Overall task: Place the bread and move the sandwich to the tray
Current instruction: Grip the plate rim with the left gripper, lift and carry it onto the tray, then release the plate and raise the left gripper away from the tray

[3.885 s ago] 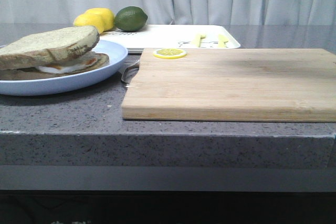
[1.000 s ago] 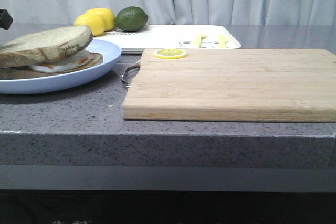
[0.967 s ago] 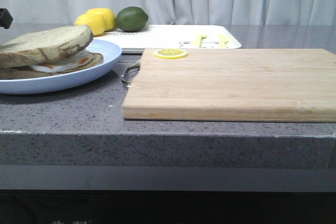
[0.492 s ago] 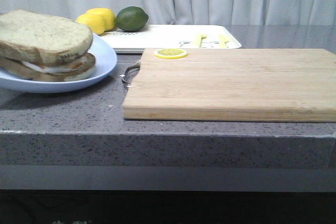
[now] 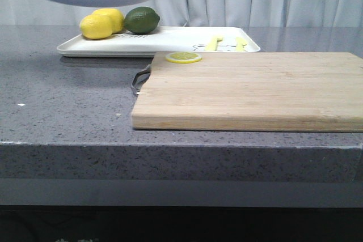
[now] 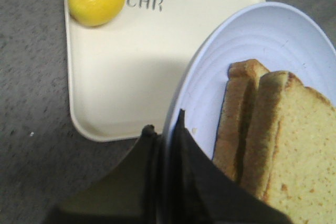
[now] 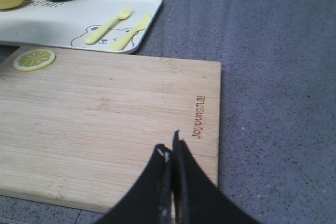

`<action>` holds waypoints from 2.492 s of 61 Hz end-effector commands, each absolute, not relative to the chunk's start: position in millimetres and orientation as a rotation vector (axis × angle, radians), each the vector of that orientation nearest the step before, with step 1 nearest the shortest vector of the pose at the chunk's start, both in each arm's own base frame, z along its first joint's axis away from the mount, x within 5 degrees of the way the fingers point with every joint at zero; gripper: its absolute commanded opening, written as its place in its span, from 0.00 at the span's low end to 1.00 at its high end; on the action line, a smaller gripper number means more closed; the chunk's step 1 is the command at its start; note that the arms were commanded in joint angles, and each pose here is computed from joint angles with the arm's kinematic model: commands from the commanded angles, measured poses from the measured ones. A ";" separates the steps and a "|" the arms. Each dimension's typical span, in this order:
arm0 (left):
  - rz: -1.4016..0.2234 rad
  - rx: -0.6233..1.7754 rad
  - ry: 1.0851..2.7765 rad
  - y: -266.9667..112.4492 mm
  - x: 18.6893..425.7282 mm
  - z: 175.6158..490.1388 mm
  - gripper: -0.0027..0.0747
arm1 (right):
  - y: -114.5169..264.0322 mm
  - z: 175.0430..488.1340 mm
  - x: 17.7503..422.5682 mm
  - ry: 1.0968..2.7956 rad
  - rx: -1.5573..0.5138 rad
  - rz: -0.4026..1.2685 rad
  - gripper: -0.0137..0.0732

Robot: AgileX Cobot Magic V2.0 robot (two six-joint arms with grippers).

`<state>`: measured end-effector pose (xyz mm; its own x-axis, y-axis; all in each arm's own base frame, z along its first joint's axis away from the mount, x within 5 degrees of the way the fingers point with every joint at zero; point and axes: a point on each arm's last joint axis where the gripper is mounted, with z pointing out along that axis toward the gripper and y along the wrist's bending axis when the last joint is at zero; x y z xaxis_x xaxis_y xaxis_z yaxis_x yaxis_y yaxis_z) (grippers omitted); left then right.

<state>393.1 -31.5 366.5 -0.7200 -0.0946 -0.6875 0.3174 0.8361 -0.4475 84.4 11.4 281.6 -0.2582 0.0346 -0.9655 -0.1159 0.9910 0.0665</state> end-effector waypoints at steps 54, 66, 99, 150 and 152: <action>-0.937 0.091 2.149 -97.6 528.3 317.7 0.16 | 10.8 295.1 86.2 1.727 -0.052 0.138 0.08; -0.910 0.095 2.157 -95.3 528.9 316.6 0.43 | 10.8 294.7 86.2 1.729 -0.053 0.138 0.08; -0.913 0.342 2.138 -77.2 489.8 388.4 0.01 | 10.8 293.9 86.0 1.738 -0.053 0.138 0.08; -0.128 0.350 2.584 -89.5 407.0 366.9 0.01 | 10.7 295.6 86.3 1.720 -0.052 0.138 0.08; -0.127 0.325 2.571 -83.6 401.7 370.9 0.01 | 10.7 295.6 86.3 1.720 -0.052 0.138 0.08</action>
<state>424.2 -96.6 328.8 -0.8746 0.2636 -0.4070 0.2967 0.9548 -0.0192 84.6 11.5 278.9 -0.2647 0.0340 -0.9637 -0.1153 0.9911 0.0666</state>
